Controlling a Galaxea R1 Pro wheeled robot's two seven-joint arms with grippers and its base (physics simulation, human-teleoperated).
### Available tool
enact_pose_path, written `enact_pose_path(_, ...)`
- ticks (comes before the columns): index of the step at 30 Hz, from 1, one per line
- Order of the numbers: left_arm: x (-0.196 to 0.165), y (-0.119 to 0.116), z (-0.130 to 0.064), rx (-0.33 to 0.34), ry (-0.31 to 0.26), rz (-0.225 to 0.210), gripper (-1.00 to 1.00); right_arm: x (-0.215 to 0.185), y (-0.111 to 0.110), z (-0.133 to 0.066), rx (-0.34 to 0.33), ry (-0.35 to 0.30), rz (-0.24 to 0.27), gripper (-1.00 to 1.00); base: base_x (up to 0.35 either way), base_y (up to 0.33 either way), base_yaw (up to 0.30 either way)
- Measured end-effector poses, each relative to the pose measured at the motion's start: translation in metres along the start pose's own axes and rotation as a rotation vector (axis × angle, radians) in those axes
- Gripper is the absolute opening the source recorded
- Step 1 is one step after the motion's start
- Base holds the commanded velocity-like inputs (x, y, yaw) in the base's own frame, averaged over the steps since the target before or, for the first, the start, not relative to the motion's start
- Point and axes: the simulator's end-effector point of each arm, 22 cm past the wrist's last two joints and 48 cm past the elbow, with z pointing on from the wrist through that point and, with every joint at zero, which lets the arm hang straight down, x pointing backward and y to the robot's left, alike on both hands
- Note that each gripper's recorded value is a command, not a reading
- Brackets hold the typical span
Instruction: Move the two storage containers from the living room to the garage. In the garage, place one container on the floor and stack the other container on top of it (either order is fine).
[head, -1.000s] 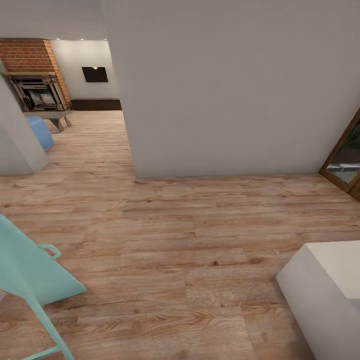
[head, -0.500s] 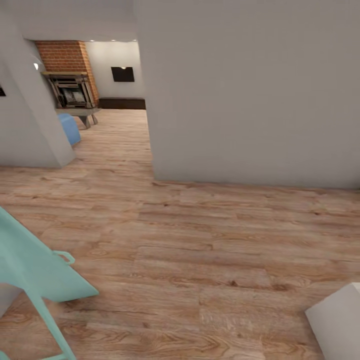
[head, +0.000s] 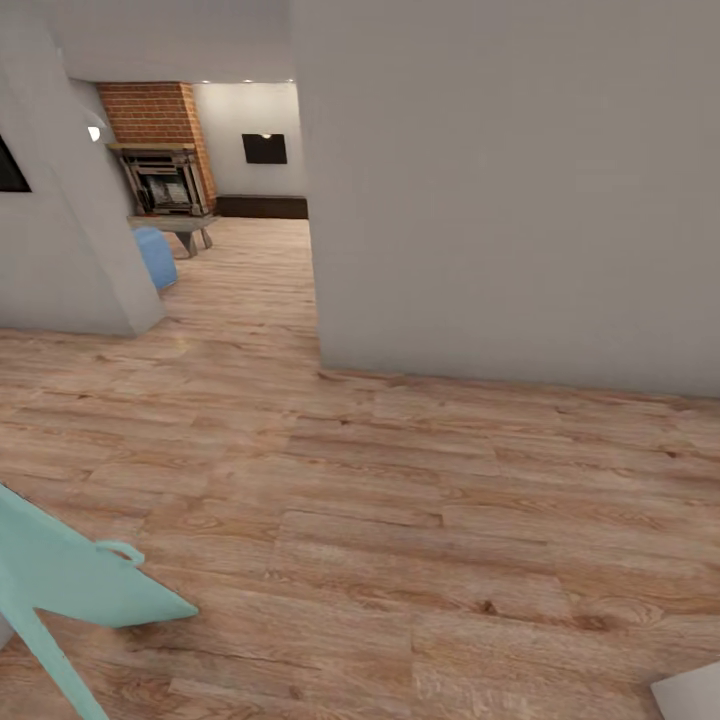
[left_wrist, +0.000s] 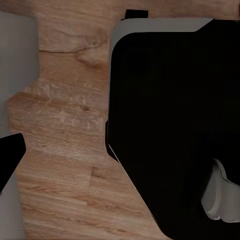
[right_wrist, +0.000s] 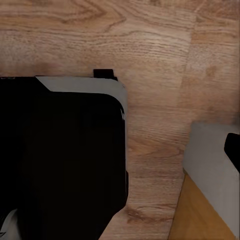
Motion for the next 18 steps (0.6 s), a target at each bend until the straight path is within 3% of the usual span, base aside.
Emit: enact_pose_path(18, 0.0, 0.0, 0.0, 0.0, 0.0, 0.0, 1.0, 0.0004, 0.0, 0.0, 0.0, 0.0, 0.0, 1.0, 0.322, 0.0, 0.0)
